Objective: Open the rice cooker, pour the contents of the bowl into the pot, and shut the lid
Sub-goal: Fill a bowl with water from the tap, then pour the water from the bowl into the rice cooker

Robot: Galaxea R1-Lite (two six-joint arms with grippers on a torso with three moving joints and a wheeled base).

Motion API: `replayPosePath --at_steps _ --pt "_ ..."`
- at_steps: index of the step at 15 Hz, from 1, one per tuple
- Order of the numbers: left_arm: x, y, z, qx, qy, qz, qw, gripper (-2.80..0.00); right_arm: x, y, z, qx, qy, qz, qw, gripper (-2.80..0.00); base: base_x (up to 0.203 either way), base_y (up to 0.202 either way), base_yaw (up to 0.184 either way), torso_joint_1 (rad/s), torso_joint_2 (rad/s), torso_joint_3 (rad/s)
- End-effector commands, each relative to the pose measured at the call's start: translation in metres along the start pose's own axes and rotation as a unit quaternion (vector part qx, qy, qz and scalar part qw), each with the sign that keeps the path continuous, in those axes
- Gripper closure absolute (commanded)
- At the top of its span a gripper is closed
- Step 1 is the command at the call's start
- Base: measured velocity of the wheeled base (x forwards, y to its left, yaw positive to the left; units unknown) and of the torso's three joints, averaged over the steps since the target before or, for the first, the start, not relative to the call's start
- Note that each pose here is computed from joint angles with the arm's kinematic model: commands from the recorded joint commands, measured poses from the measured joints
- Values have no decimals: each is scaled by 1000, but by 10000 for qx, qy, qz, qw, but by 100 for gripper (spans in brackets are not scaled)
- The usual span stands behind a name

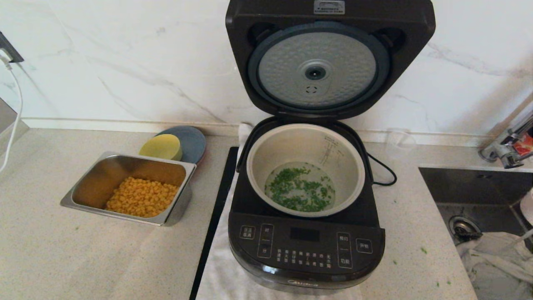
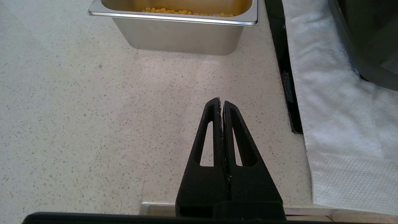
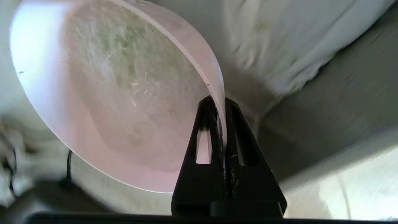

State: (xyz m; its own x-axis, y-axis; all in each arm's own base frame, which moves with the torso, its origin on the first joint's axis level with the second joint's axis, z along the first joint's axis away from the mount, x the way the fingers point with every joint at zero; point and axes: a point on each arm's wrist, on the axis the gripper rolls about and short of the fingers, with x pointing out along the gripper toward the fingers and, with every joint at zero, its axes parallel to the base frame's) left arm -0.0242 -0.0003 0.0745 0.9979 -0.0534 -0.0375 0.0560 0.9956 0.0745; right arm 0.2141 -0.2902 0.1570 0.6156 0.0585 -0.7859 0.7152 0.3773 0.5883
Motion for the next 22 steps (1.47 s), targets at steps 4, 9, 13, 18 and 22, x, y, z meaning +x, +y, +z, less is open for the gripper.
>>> replayPosePath --at_steps 4,9,13,18,22 --pt "0 0 0 4 -4 -1 10000 0 -53 85 -97 -1171 292 169 9926 0 0 0 0 0 0 0" --pt "0 0 0 4 -4 -1 10000 0 -77 129 -173 -2067 825 211 9747 0 0 0 0 0 0 0" --pt "0 0 0 4 -4 -1 10000 0 -85 155 -220 -2641 1044 257 9585 0 0 0 0 0 0 0" --pt "0 0 0 4 -4 -1 10000 0 -86 192 -281 -3269 1350 388 9345 0 0 0 0 0 0 0" --pt "0 0 0 4 -4 -1 10000 0 -88 228 -317 -3538 1145 524 9268 0 0 0 0 0 0 0"
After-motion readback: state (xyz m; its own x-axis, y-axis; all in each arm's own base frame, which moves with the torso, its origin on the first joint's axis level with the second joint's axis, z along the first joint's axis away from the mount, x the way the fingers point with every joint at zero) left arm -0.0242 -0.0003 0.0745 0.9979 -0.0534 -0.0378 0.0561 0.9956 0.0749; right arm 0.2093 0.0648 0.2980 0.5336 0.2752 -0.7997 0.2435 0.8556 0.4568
